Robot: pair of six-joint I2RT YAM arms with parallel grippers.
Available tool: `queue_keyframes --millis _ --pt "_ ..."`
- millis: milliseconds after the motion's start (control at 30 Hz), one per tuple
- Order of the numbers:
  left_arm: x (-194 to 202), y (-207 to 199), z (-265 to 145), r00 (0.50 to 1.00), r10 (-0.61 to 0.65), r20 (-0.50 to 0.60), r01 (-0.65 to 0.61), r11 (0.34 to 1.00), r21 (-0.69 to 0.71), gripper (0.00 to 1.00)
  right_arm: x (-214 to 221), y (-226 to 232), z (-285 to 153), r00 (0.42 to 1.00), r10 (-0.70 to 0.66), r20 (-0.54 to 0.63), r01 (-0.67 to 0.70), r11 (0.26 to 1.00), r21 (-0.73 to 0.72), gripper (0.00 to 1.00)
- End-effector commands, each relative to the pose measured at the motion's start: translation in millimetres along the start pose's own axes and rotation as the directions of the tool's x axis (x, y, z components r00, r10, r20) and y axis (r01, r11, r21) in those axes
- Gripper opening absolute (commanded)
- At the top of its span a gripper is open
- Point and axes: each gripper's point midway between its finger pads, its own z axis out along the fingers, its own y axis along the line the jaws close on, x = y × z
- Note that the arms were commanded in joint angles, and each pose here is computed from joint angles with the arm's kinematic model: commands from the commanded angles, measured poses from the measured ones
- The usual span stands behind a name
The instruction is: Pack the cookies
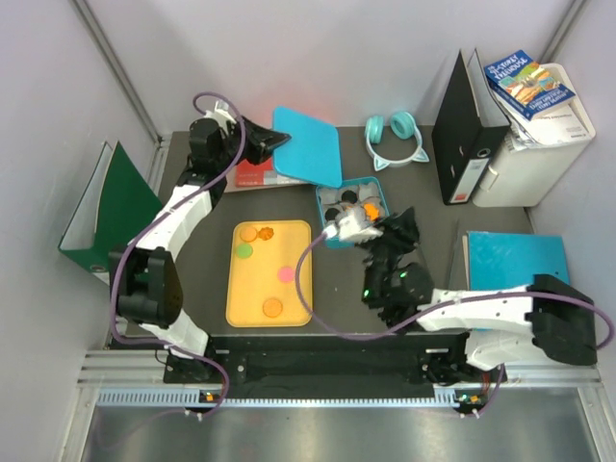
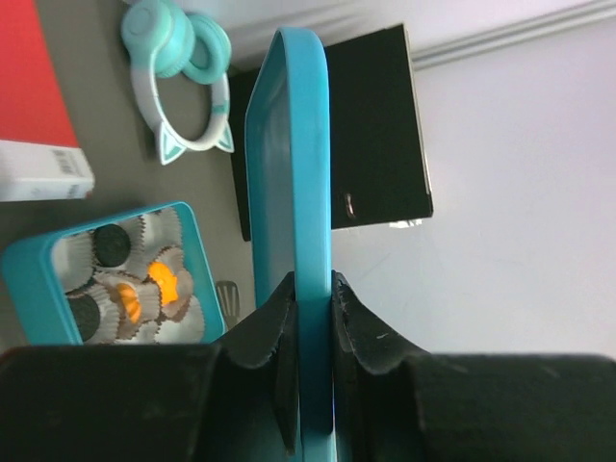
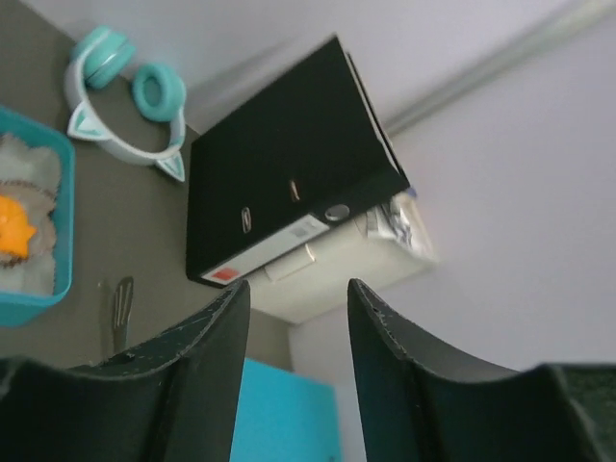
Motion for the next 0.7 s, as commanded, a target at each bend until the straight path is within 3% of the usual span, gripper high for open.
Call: queue_keyframes --millis 0,67,133,233,267,367,500,533,567,600,633,667 --pt "-6.6 -34.3 -20.6 0.994 0.076 0.074 -0.083 0.993 0.090 0.00 25.5 -75.3 7.7 0.676 0.722 -0.146 -0.692 0.690 0.212 0.45" --pt "-1.7 -26.7 -23.5 0.994 0.078 0.074 -0.083 0.994 0.074 0.00 20.8 -93.7 8.8 0.614 0.776 -0.144 -0.741 0.630 0.232 0.45" --pt "0.8 -19.8 -24.5 0.994 0.076 0.073 -0.080 0.995 0.058 0.00 10.7 -93.2 11.2 0.641 0.750 -0.162 -0.715 0.661 0.226 0.47" --pt "6.1 -5.1 -25.2 0.996 0.062 0.065 -0.064 0.997 0.030 0.00 -7.3 -94.5 17.6 0.681 0.714 -0.165 -0.680 0.699 0.221 0.59" --pt "6.6 -4.9 -25.9 0.996 0.066 0.065 -0.068 0.997 0.030 0.00 -10.1 -101.3 21.2 0.658 0.738 -0.149 -0.701 0.672 0.238 0.65" --pt "6.8 -5.4 -29.6 0.994 0.082 0.074 -0.084 0.996 0.020 0.00 -3.2 -131.3 37.9 0.590 0.802 -0.097 -0.740 0.584 0.334 0.69" --pt "7.3 -7.4 -31.2 0.994 0.078 0.075 -0.080 0.996 0.024 0.00 -4.3 -166.6 62.3 0.565 0.825 -0.001 -0.748 0.512 0.423 0.70" --pt "7.7 -9.0 -30.1 0.995 0.071 0.073 -0.074 0.997 0.034 0.00 -12.0 -170.1 72.1 0.642 0.766 -0.018 -0.692 0.590 0.415 0.73" --pt "8.1 -9.5 -29.6 0.995 0.065 0.070 -0.068 0.997 0.039 0.00 -12.8 -173.9 84.5 0.561 0.827 0.034 -0.753 0.493 0.437 0.75" --pt "9.3 -10.7 -29.8 0.996 0.064 0.063 -0.067 0.997 0.045 0.00 -16.3 -171.7 93.8 0.581 0.813 0.022 -0.741 0.518 0.427 0.77" --pt "9.5 -12.3 -30.3 0.996 0.063 0.061 -0.066 0.997 0.049 0.00 -24.8 -168.3 106.4 0.699 0.714 -0.047 -0.657 0.666 0.354 0.82" --pt "9.6 -12.0 -30.3 0.996 0.063 0.060 -0.066 0.997 0.048 0.00 -32.8 -152.2 116.7 0.558 0.829 -0.020 -0.791 0.539 0.289 0.84"
